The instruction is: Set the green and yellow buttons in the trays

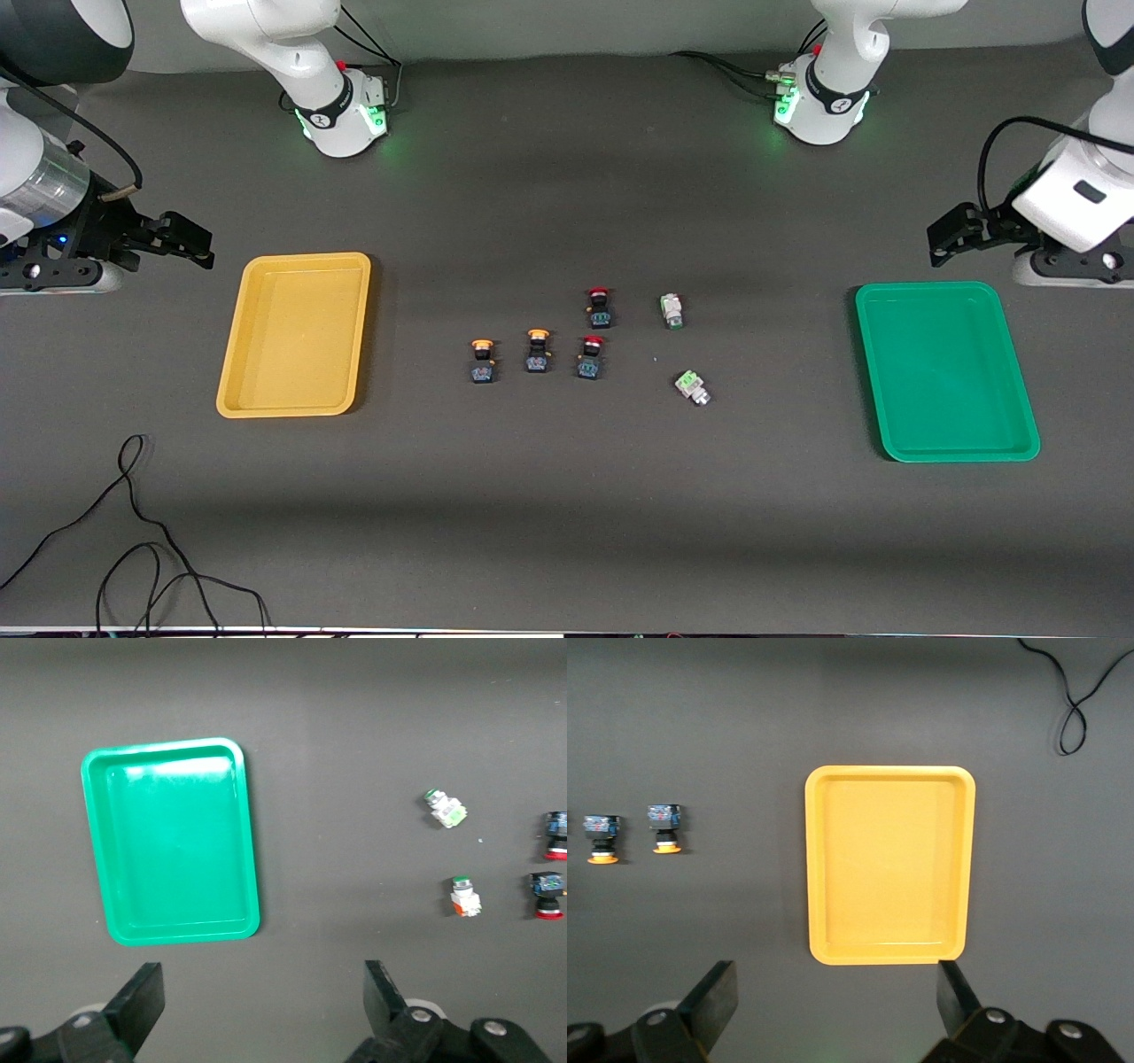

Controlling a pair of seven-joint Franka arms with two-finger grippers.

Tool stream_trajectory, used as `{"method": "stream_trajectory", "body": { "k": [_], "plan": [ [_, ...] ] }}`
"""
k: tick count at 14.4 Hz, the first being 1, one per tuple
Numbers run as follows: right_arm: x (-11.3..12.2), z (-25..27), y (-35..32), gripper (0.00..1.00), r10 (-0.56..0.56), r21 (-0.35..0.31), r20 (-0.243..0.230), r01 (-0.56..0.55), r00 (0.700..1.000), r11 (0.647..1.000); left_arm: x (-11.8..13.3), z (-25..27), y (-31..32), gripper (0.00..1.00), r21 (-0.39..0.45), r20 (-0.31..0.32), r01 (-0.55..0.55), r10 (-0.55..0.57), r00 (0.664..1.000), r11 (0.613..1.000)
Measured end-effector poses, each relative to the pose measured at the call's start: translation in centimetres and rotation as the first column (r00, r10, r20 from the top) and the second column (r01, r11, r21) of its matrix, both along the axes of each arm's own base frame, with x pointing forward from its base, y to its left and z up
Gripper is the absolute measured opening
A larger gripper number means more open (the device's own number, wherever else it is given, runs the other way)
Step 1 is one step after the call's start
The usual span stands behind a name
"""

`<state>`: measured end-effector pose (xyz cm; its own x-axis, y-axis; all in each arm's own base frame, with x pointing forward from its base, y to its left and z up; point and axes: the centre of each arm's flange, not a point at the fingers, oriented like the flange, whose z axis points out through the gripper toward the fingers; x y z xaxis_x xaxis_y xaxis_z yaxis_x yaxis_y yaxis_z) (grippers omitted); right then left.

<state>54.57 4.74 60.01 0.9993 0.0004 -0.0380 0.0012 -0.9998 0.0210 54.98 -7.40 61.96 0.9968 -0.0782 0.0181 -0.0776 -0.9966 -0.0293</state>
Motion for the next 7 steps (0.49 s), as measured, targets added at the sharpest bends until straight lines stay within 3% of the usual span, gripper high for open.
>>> {"method": "stream_trajectory", "body": {
  "k": [4, 7],
  "plan": [
    [0.1, 0.9, 1.3, 1.00, -0.004, 0.098, 0.009, 0.004, 1.000, 0.995, -0.6, 1.9, -2.3, 1.00, -0.004, 0.034, 0.041, -0.041, 0.999, 0.999],
    [0.4, 0.1, 3.7, 1.00, -0.030, 0.116, -0.008, 0.031, 1.000, 0.993, -0.6, 2.4, -2.2, 1.00, -0.004, 0.039, 0.040, -0.040, 0.998, 0.999]
  ]
}}
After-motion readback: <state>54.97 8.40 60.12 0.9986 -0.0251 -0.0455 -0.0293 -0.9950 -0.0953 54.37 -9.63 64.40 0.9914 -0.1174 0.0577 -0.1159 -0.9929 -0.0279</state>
